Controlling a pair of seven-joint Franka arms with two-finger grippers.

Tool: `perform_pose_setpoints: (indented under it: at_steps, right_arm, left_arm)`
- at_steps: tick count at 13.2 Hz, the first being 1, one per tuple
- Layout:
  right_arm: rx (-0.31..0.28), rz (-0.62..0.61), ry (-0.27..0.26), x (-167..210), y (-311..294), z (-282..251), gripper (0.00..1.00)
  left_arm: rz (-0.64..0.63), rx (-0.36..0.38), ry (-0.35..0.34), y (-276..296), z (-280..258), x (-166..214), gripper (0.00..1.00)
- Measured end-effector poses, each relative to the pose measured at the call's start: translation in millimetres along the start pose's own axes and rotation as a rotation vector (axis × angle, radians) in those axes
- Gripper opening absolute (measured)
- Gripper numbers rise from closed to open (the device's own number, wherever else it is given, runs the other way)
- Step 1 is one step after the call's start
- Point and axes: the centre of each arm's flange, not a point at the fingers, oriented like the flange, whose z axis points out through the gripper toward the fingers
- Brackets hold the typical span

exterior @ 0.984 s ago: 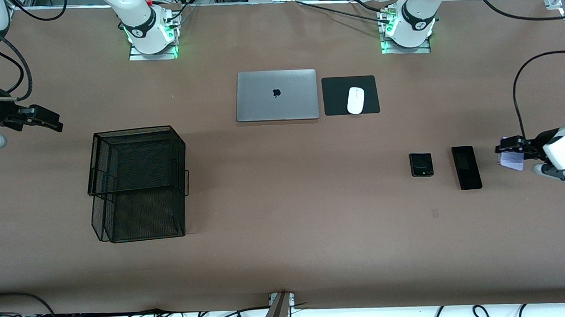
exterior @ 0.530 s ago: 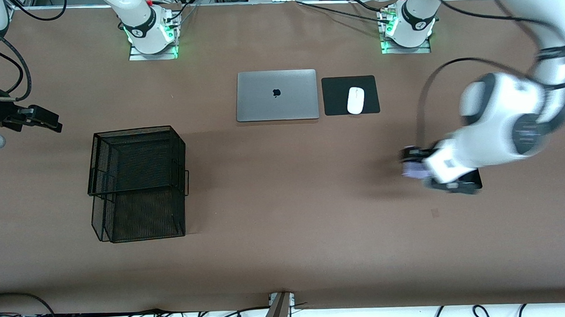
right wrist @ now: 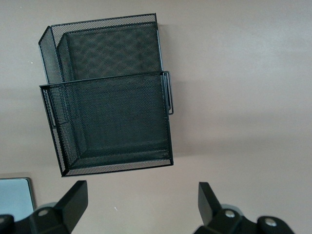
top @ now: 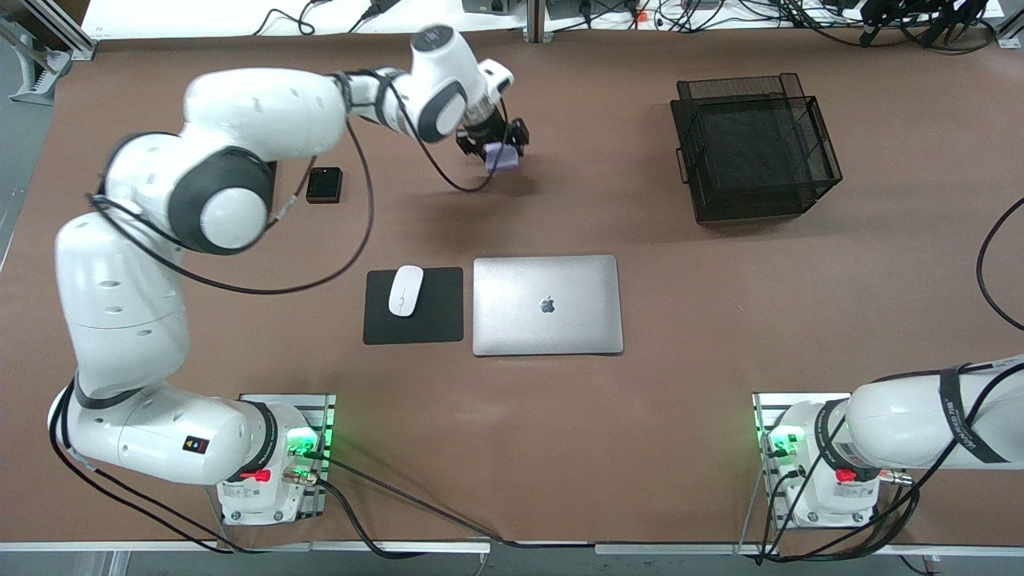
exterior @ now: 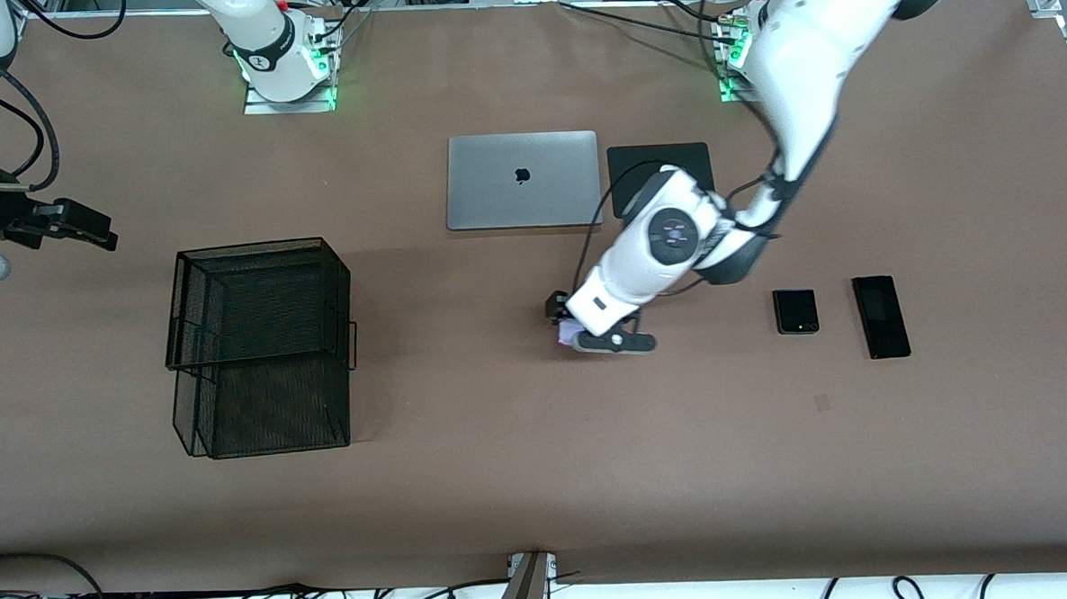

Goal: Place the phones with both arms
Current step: 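Carry the white phone to the table middle and release it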

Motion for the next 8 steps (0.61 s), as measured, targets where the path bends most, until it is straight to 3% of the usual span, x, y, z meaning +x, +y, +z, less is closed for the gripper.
perform_pose_setpoints:
  at_steps: [3,4,5,8]
  right_arm:
    - [0.000,-0.003,-0.003,1,-1,2,1.00]
    - [0.000,-0.005,-0.006,1,-2,4,1.00]
    - [0.000,-0.008,-0.011,3,-3,6,1.00]
    - [0.001,-0.027,-0.019,9,-13,17,1.00]
  left_arm:
    - [0.002,0.077,0.019,12,23,-15,0.85]
    - [-0.003,0.078,0.025,12,21,-14,0.92]
    - [-0.012,0.076,0.035,11,17,-9,0.99]
    - [-0.066,0.117,0.028,-12,-26,18,1.00]
